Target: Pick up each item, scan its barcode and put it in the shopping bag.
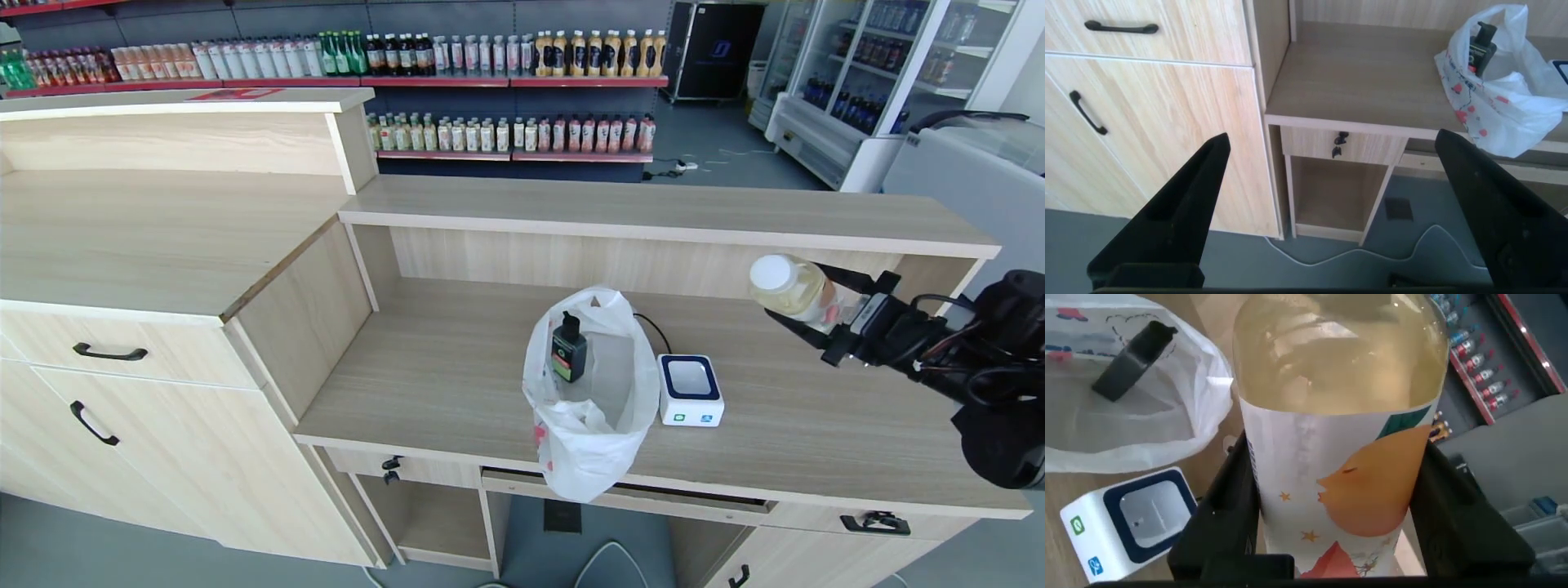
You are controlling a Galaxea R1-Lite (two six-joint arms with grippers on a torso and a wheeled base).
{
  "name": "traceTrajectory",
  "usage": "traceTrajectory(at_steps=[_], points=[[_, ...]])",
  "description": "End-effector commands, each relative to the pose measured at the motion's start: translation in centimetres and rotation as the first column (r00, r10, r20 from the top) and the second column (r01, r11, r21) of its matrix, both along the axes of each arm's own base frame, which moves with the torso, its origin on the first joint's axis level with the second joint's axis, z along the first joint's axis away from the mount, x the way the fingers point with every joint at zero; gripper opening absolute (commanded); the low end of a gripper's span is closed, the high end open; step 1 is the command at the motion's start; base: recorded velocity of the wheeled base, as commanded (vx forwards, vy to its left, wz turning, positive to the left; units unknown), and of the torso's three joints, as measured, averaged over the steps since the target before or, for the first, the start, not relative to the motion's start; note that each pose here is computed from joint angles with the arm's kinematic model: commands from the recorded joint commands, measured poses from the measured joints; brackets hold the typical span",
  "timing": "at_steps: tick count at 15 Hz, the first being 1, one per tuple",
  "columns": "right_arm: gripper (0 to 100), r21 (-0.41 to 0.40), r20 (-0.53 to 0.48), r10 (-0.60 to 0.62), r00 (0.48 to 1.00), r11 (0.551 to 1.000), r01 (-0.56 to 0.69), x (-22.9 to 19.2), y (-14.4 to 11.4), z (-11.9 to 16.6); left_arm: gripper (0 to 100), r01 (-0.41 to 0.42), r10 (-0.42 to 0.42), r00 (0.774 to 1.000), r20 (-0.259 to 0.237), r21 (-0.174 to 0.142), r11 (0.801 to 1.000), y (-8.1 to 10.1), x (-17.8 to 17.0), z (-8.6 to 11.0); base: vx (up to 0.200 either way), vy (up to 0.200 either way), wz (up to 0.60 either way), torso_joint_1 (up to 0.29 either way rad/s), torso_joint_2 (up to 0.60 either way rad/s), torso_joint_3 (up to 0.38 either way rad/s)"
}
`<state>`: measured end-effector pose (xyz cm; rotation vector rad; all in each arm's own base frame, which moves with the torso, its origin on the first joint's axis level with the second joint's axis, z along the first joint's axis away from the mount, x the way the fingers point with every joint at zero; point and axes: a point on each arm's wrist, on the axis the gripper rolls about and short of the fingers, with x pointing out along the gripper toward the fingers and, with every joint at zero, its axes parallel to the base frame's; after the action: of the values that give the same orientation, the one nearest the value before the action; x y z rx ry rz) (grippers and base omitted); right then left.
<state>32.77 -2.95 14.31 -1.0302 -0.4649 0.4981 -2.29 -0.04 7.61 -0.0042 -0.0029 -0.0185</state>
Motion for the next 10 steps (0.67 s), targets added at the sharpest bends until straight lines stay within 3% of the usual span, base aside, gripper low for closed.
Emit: traceTrajectory(at_steps=[1, 6, 10], points=[[0, -0.027, 0.018, -0.046, 0.999, 0.999, 0.047, 1.1, -0.2, -0.8, 100, 0.000, 0.000, 1.000, 0.000, 0.000, 1.000, 0.0, 0.0, 0.0, 0.000, 0.000, 0.60, 0.007, 0.00, 0.002], [0, -0.044, 0.040, -0.039, 0.998, 0.998, 0.041, 1.7, -0.1, -2.1, 100, 0.000, 0.000, 1.000, 0.000, 0.000, 1.000, 0.0, 0.0, 0.0, 0.000, 0.000, 0.60, 0.004, 0.00, 0.003], [0, -0.040, -0.057, -0.011, 0.998, 0.999, 0.008, 3.1, -0.3, -5.9, 100, 0.000, 0.000, 1.000, 0.000, 0.000, 1.000, 0.0, 0.0, 0.0, 0.000, 0.000, 0.00, 0.000, 0.00, 0.000]])
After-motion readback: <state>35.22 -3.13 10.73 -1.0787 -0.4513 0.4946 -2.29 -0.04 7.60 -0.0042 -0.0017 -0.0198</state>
